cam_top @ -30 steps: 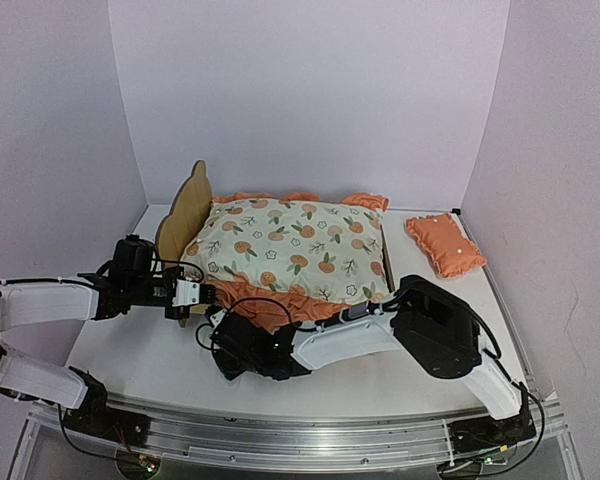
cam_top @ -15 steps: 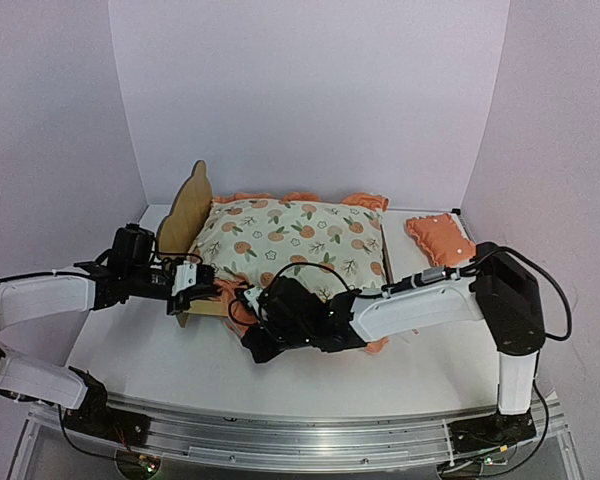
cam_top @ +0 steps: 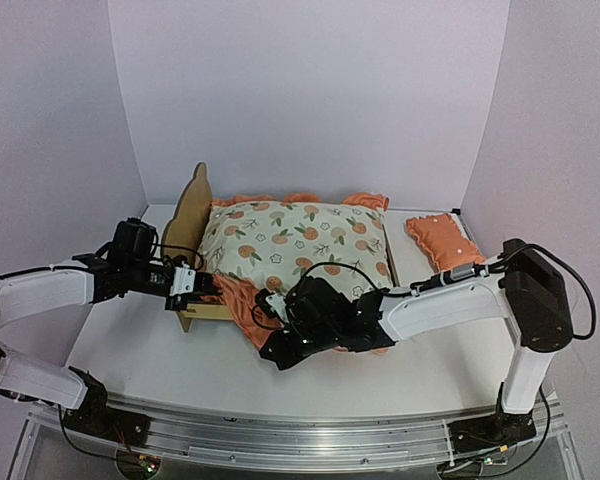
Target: Set up the pet bed
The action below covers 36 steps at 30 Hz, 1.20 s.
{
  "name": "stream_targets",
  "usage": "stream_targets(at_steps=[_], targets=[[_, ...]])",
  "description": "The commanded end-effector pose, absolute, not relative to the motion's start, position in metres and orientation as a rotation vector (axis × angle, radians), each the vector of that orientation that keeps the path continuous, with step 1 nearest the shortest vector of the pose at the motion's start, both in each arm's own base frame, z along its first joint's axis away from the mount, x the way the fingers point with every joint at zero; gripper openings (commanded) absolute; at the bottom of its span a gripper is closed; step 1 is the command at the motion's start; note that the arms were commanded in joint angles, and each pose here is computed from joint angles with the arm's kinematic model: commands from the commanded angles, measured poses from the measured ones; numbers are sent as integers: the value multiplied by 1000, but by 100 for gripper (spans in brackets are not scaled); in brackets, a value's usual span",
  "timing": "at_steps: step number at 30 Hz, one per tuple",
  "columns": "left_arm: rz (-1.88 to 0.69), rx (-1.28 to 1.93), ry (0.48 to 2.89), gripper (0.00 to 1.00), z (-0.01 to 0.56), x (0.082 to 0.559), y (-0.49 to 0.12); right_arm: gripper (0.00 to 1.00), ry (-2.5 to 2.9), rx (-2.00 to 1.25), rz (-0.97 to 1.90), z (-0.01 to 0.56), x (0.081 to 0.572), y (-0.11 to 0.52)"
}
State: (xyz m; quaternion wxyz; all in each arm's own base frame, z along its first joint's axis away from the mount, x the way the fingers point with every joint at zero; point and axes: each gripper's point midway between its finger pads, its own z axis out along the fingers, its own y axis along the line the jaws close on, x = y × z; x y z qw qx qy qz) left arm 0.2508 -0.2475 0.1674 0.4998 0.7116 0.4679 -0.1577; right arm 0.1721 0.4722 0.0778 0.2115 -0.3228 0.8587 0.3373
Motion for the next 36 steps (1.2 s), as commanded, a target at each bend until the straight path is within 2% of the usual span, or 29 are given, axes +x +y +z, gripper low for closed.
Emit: stream_targets(at_steps=[1, 8, 16, 20, 27, 31, 36], targets=[[-400, 1930, 935, 0, 135, 194, -246, 0, 2309, -989, 1171, 131, 146, 491], [-337, 2065, 825, 0, 99, 172, -251, 0, 2317, -962, 1218, 138, 150, 497], [-111, 2166, 786, 0, 55, 191, -255, 0, 2312, -970, 1263, 144, 149, 506], [-106, 2103, 823, 1, 61, 198, -264, 0, 2307, -969, 1264, 145, 150, 506], [-181, 2040, 896, 23, 64, 195, -268, 0, 2346, -937, 1332, 130, 147, 520], [-230, 2033, 938, 40, 60, 187, -264, 0, 2349, -923, 1346, 125, 149, 524], [-321, 1975, 965, 44, 81, 178, -268, 0, 2350, -919, 1355, 122, 149, 526]])
